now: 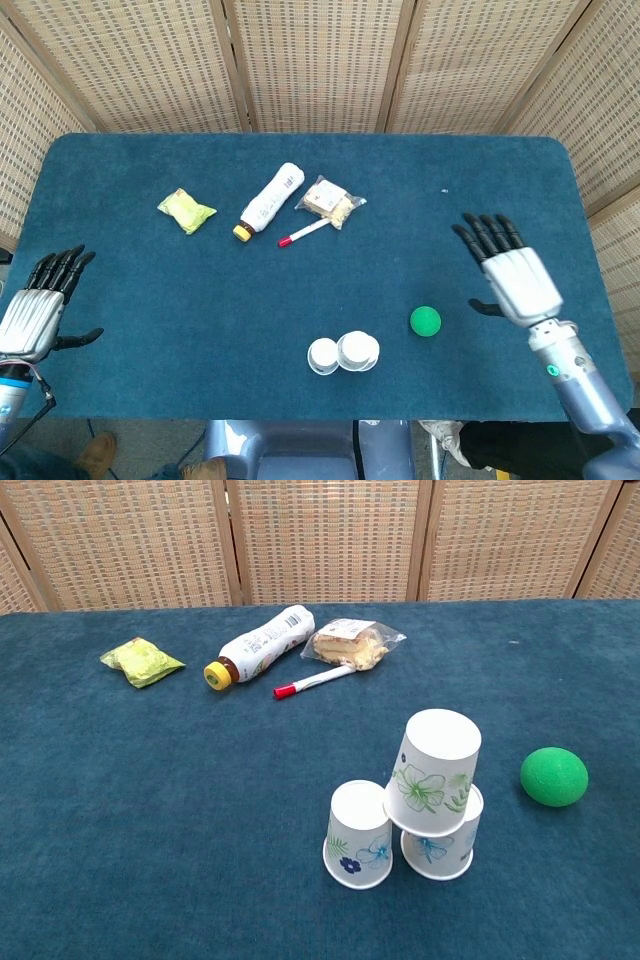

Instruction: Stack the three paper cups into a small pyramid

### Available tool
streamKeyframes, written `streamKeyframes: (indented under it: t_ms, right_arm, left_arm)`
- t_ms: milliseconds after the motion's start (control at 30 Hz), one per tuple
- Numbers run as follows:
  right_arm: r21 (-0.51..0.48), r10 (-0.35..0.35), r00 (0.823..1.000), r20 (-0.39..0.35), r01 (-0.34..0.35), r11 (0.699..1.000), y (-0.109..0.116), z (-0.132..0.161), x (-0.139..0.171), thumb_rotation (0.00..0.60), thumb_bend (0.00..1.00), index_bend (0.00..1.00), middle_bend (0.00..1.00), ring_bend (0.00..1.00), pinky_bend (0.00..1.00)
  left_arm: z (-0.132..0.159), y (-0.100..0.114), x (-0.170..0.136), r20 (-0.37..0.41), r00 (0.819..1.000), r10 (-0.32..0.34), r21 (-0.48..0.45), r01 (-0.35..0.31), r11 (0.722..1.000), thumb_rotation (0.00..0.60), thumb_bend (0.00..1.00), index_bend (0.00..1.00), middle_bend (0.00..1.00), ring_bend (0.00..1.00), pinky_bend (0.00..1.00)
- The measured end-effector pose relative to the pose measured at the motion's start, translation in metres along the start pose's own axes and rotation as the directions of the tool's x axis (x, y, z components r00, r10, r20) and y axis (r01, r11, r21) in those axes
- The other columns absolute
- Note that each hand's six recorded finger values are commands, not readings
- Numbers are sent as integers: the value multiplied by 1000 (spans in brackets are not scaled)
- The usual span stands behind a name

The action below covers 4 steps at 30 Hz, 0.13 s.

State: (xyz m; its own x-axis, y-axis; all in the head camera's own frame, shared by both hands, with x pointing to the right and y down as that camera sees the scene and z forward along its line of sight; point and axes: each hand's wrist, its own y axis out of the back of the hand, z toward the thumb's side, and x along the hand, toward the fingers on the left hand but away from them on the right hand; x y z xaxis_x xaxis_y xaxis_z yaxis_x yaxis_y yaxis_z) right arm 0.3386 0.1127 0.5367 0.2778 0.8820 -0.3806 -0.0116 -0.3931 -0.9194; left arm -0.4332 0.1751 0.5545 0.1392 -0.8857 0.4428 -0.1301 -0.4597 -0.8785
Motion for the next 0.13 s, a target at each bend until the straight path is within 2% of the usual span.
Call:
streamKeyframes:
  t_ms: [133]
  right_arm:
    - [-71,-10,995,98,17,997,-37,-38,45,600,0,0,0,0,0]
  left_arm:
    - [-5,-6,-7,-7,1000,5,18,-5,1000,600,0,0,0,0,0]
